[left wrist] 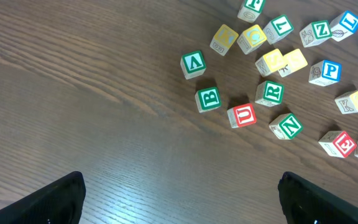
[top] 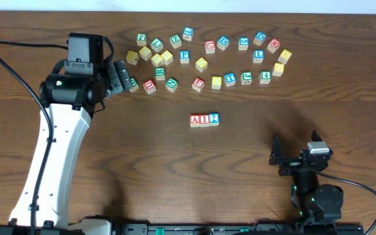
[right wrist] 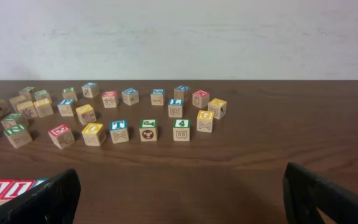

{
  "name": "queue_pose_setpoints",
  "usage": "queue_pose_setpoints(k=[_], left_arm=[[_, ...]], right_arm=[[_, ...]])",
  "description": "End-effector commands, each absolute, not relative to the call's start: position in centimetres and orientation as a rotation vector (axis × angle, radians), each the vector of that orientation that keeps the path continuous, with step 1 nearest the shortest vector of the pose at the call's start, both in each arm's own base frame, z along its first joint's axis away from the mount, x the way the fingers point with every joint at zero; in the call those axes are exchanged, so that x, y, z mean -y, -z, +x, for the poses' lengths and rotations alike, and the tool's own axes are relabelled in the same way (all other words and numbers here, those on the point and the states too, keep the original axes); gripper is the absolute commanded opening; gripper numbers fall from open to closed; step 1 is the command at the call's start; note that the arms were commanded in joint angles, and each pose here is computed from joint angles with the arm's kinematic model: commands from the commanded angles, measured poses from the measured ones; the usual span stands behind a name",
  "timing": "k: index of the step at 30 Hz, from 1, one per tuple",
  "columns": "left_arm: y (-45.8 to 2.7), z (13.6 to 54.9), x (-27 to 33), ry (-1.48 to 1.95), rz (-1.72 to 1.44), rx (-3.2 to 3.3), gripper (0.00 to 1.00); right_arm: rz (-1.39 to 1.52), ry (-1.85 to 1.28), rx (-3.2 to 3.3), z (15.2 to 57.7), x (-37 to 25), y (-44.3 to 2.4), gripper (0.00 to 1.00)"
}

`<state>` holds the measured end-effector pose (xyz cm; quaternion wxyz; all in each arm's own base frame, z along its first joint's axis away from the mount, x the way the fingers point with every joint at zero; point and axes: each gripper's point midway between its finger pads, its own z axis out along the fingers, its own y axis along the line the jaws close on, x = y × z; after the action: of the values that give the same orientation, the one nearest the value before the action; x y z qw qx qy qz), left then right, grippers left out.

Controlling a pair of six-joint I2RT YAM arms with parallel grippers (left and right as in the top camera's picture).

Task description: Spell out AI2

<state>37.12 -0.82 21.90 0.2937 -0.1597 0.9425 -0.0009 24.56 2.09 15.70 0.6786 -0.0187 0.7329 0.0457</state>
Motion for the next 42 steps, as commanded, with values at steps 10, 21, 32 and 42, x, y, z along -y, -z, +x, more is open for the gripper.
queue_pose_setpoints(k=[10,21,32,42], left_arm=[[-26.4,36.5,0.4,0.003,-0.255,-2.295,0.98],[-27.3,33.9,0.5,0.067,-0.013,-1.906,0.98],[-23.7,27.7,-0.9,-0.039,0.029,-1.722,0.98],[-18.3,24.7,-0.7,-0.077,0.064,-1.641,0.98]], right_arm=[[-0.048,-0.092,-1.646,24.5,-2.0,-15.6,0.99],[-0.048,-0.091,-1.646,24.5,-2.0,-15.6,0.99],[-0.048,-0.091,-1.646,24.5,-2.0,-15.6,0.99],[-0.048,-0.091,-1.646,24.5,-2.0,-15.6,0.99]])
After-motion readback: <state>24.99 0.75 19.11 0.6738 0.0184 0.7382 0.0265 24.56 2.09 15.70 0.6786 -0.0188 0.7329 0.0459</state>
